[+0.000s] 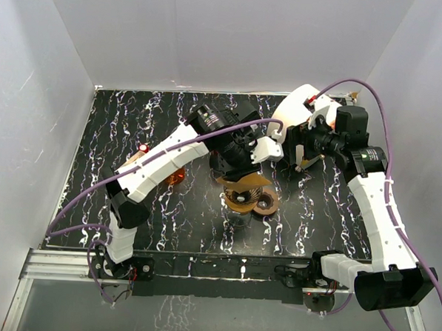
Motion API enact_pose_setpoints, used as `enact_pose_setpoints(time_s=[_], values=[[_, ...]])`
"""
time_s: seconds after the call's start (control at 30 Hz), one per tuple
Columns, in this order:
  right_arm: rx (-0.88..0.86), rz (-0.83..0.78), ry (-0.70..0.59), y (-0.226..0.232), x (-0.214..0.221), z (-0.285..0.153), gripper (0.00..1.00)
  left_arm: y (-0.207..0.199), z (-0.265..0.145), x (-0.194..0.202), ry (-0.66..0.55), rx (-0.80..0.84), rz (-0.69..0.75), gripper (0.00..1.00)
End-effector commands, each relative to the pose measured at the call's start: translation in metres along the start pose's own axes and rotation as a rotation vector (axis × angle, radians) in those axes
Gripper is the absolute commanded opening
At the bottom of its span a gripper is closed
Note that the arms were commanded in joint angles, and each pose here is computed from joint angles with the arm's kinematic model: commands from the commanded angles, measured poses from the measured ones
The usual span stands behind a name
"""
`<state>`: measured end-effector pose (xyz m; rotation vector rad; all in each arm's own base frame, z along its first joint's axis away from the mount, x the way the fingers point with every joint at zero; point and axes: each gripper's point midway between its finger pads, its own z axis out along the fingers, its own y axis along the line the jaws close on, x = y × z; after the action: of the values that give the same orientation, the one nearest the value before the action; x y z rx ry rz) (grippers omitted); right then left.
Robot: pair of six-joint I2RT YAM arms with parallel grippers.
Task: Place the coffee filter in the dripper
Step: Place the coffee filter in the coffee dripper.
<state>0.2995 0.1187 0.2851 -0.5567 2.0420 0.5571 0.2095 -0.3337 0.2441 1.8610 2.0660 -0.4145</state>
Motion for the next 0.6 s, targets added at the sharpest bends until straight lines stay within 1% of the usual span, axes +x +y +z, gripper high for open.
enact_pose_setpoints(time_s=[0.0, 0.13, 0.27, 0.57], values=[[-0.057, -0.038, -0.01, 0.01, -0.004, -0.006, 0.89, -0.008, -0.016, -0.005, -0.057, -0.009, -0.03, 0.42], [-0.125, -0.047, 0.028, 0.023, 0.006, -0.01, 0.89, -0.01, -0.018, 0.0, -0.07, -0.025, -0.056, 0.55], [-0.207, -0.059, 0.045, 0.038, 0.012, -0.015, 0.89, -0.011, -0.019, 0.002, -0.098, -0.04, -0.07, 0.63], [-0.341, -0.073, 0.053, 0.064, 0.023, -0.026, 0.89, 0.0, -0.022, 0.001, -0.14, -0.048, -0.136, 0.68]])
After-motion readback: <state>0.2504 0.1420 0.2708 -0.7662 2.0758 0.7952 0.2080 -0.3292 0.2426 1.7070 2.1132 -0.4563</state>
